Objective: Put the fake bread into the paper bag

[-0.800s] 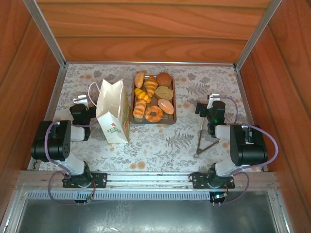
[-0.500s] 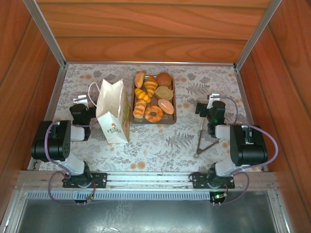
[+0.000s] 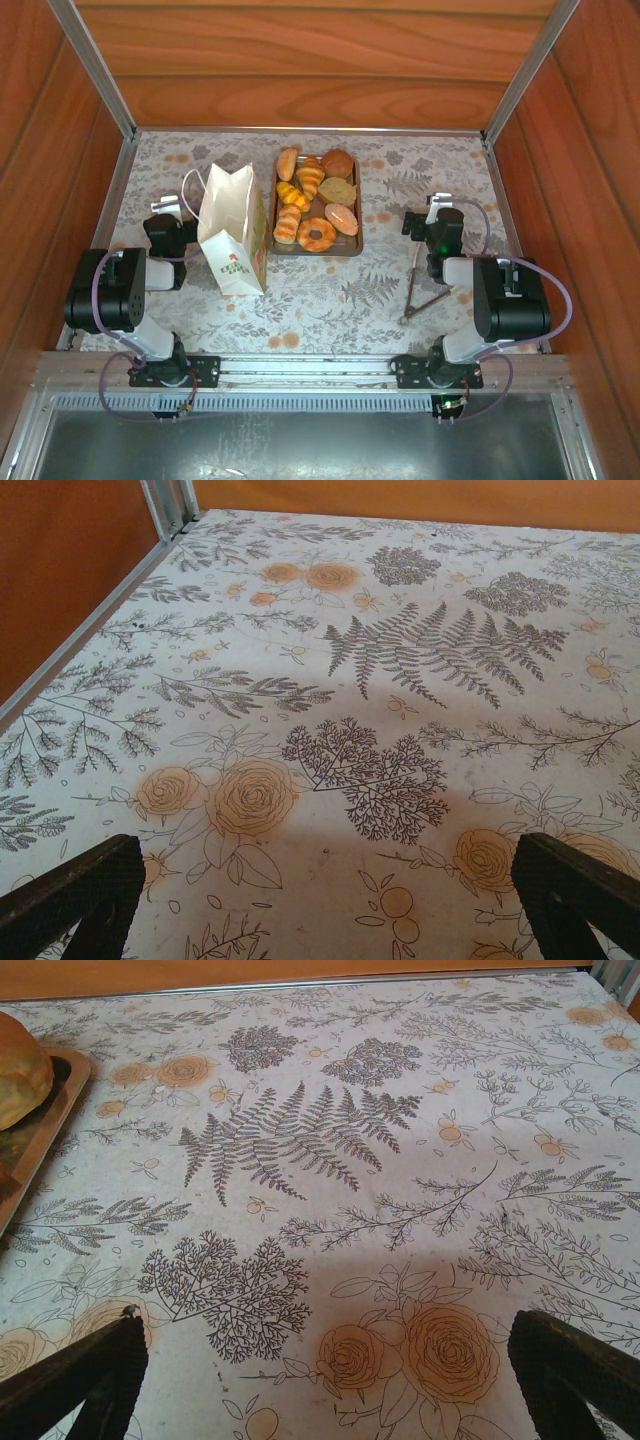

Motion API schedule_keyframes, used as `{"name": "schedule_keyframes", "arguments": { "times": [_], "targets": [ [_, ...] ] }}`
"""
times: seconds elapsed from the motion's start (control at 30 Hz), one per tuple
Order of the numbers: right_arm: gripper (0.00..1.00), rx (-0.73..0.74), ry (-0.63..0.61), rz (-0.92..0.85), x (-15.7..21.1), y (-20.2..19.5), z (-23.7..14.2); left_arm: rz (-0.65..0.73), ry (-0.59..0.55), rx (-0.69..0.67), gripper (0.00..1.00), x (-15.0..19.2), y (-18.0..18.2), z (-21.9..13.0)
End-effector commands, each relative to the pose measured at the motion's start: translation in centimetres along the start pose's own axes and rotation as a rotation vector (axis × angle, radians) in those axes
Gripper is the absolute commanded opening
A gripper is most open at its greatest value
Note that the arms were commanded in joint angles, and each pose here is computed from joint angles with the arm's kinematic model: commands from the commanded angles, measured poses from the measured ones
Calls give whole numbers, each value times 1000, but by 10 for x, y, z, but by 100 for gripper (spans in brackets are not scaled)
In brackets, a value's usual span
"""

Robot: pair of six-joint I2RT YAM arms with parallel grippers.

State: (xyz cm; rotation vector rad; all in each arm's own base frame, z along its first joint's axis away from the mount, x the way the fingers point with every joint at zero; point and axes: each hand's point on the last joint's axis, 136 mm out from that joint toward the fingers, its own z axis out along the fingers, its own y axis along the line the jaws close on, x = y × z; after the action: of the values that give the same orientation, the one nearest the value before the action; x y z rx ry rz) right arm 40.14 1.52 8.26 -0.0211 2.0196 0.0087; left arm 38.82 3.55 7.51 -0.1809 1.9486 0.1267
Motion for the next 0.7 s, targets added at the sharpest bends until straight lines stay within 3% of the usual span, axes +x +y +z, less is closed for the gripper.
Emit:
{"name": "schedule_keyframes", "arguments": {
  "times": [0.0, 0.47, 0.67],
  "targets": [
    [100, 0, -25, 6, -9, -2, 0, 1, -28, -1, 100, -12, -1, 2],
    [100, -1, -26, 6, -9, -2, -1, 0, -33, -8, 99, -13, 0, 1],
    [100, -1, -25, 6, -9, -2, -1, -21, -64, -62, 98, -41, 11, -18]
  ]
}}
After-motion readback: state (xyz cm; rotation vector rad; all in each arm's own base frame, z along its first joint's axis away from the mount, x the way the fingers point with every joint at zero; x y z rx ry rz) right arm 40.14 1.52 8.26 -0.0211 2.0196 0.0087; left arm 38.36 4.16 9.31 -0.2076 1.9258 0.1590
